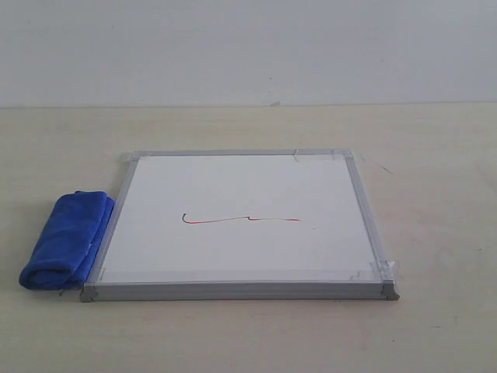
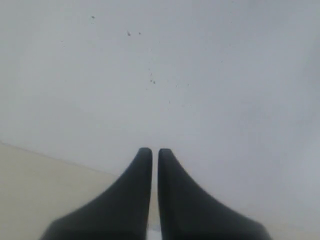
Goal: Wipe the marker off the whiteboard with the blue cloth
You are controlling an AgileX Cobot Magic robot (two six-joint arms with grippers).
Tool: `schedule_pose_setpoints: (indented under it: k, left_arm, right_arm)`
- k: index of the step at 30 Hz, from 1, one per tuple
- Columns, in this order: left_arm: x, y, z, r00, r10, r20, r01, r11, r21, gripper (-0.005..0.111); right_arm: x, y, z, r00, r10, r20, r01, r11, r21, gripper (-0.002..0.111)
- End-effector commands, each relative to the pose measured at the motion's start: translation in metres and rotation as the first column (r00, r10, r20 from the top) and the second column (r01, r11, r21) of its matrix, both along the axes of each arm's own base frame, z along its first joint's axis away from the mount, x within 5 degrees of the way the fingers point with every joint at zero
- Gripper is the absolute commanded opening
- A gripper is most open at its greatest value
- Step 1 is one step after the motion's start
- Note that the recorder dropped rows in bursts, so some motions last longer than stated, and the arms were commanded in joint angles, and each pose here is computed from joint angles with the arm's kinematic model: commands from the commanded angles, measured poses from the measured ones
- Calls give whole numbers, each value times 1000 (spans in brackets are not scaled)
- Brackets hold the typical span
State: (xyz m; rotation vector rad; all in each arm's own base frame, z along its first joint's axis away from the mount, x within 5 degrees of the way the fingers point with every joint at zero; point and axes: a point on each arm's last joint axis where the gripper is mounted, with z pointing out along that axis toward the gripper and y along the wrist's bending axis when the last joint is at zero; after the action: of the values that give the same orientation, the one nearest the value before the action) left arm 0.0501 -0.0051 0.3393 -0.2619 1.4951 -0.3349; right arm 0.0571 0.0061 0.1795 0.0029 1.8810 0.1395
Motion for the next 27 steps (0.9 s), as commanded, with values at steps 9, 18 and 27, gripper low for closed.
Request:
schedule_pose_setpoints:
  k: [9, 18, 27]
  left_arm:
    - [122, -27, 26, 844, -351, -406, 482, 829, 285, 4]
    - [185, -20, -44, 644, -312, -699, 499, 863, 75, 13]
    - [246, -10, -163, 361, -258, -896, 302, 941, -149, 83]
  right_arm:
    - [0, 0, 1, 1000, 1, 11, -1, 1000, -1, 1]
    - [0, 0, 1, 1000, 1, 13, -1, 1000, -1, 1]
    - [0, 0, 1, 1000, 1, 13, -1, 1000, -1, 1]
